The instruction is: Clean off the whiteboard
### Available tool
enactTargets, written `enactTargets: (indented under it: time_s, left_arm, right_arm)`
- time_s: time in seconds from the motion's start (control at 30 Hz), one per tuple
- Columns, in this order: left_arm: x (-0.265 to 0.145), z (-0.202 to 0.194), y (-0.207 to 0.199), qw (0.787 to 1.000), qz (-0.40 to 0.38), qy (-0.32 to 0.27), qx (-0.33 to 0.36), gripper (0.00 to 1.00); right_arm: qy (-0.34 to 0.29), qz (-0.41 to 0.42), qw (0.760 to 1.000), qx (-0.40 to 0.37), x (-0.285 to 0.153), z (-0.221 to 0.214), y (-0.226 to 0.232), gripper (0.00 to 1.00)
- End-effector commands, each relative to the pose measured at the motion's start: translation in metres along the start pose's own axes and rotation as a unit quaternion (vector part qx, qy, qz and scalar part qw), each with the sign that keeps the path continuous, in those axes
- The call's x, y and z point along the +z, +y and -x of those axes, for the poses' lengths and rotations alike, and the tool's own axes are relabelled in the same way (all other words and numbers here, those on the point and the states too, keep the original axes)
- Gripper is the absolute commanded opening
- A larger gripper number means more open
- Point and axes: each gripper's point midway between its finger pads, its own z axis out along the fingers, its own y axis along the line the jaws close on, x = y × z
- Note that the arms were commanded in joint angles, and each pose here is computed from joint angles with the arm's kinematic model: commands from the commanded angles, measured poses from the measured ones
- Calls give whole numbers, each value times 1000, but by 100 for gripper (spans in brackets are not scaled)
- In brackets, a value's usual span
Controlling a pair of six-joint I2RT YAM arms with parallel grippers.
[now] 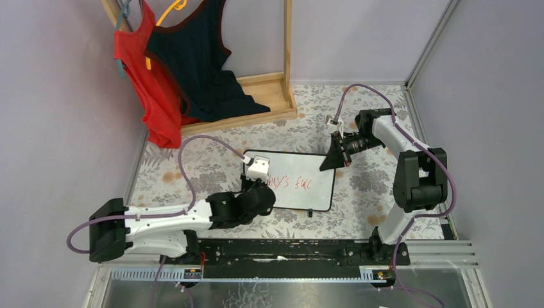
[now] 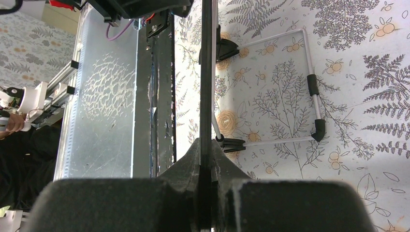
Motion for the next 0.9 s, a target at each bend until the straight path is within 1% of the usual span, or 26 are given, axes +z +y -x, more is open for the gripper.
enactTargets:
  time_s: [0.0,0.17,0.33,0.43,0.6,0.87]
  left_arm:
    - [9,6,-12,1000,-2,-26,-2,0]
    - [17,10,-34,999,-28,-30,-8,0]
    - [27,7,-45,999,-24,-26,10,0]
    - [30,5,-46,999,-16,-25,17,0]
    - [25,10,-31,999,2,-35,3,0]
    - [11,6,16,998,52,-40,-3,0]
  right_arm:
    - [-2,17,1000,24,1,4,13,0]
    - [-4,18,1000,25,1,5,13,0]
    - [-4,21,999,24,1,5,14,0]
    - [-3,21,999,23,1,4,15,0]
    - [-3,21,1000,20,0,4,16,0]
    - [-4,26,999,23,1,4,15,0]
